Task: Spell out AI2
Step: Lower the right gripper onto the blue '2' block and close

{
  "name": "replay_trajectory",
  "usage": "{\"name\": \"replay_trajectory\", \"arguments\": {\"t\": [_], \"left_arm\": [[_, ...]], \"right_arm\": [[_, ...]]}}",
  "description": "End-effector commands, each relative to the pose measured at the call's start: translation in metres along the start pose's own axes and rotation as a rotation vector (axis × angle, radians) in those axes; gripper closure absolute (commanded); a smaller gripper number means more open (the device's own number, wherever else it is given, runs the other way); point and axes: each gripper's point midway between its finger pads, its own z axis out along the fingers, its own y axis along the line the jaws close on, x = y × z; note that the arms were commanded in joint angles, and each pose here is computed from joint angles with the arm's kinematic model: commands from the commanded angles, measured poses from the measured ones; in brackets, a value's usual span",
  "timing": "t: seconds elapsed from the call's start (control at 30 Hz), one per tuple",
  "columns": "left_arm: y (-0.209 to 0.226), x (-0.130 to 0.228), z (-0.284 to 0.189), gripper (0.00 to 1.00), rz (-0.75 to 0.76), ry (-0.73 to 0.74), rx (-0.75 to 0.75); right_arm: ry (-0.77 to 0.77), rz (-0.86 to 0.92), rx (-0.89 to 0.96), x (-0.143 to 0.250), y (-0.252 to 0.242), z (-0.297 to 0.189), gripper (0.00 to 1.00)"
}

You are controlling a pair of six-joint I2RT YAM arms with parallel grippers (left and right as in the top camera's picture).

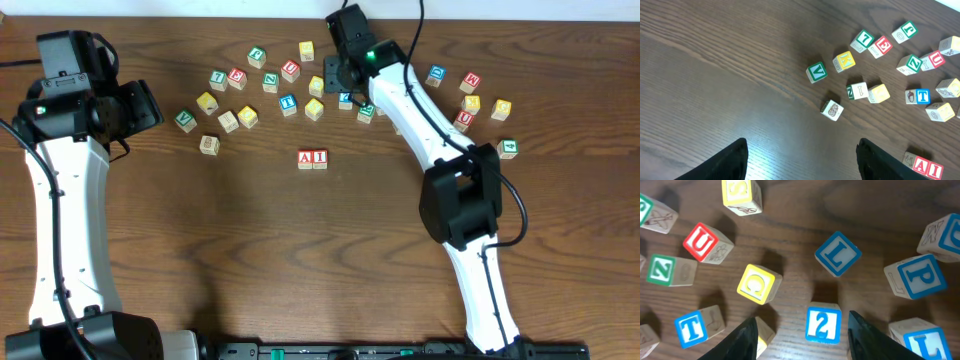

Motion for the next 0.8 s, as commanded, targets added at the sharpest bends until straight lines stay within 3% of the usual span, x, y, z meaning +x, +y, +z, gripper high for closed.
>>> {"name": "replay_trajectory", "arguments": {"t": [0.0, 0.53, 0.77], "left_arm": [[0.001, -0.003, -0.001, 0.31, 0.005, -0.007, -0.007], [0.001, -0.003, -0.001, 0.31, 0.005, -0.007, -0.007], [0.001, -0.003, -0.001, 0.32, 0.005, -0.007, -0.007]], "right_arm": [[0.002, -0.033, 0.051, 0.008, -0.004, 0.012, 0.48], [0.073, -0.041, 0.108, 0.04, -0.011, 0.049, 0.5], [0.091, -0.051, 0.101, 0.05, -0.006, 0.06, 0.6]]}}
